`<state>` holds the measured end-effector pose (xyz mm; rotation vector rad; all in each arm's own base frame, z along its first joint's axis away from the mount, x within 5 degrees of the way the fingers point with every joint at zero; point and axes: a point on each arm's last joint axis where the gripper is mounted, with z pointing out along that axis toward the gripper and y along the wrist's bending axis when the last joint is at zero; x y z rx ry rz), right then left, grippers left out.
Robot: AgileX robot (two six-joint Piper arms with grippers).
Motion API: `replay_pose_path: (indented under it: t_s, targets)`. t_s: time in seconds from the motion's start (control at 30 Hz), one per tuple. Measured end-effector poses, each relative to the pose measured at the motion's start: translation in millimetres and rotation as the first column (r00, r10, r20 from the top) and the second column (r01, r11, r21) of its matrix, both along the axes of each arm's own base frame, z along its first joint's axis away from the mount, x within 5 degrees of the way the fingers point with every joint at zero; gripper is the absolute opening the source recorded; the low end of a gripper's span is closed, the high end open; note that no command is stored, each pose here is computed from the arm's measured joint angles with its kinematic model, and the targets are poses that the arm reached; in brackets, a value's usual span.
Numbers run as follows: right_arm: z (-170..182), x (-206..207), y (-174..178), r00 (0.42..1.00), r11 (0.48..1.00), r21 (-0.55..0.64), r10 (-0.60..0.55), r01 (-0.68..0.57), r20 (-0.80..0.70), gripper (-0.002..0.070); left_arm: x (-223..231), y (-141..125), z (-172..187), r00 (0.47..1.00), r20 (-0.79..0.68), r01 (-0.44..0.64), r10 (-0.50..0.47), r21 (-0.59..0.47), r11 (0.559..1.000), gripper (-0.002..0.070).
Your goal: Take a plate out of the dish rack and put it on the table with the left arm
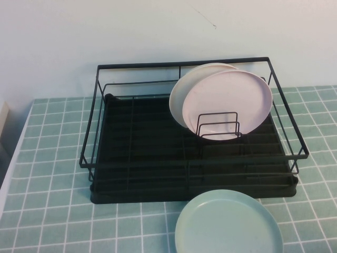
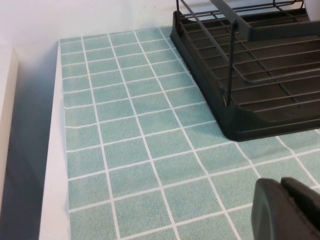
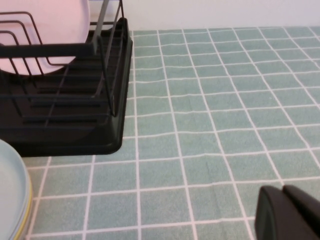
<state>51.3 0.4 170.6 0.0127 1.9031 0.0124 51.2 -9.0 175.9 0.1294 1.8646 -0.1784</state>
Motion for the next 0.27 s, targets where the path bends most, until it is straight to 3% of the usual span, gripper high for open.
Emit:
replay_pose_path:
  t_s: [0.27]
  targets:
    - [0.0, 0.0, 0.0, 1.000, 1.000, 0.000, 0.000, 0.000, 0.000, -0.0001, 0.0, -0.1, 0.1, 1.000, 0.001, 0.001, -0.001, 0.000, 1.000, -0.0003]
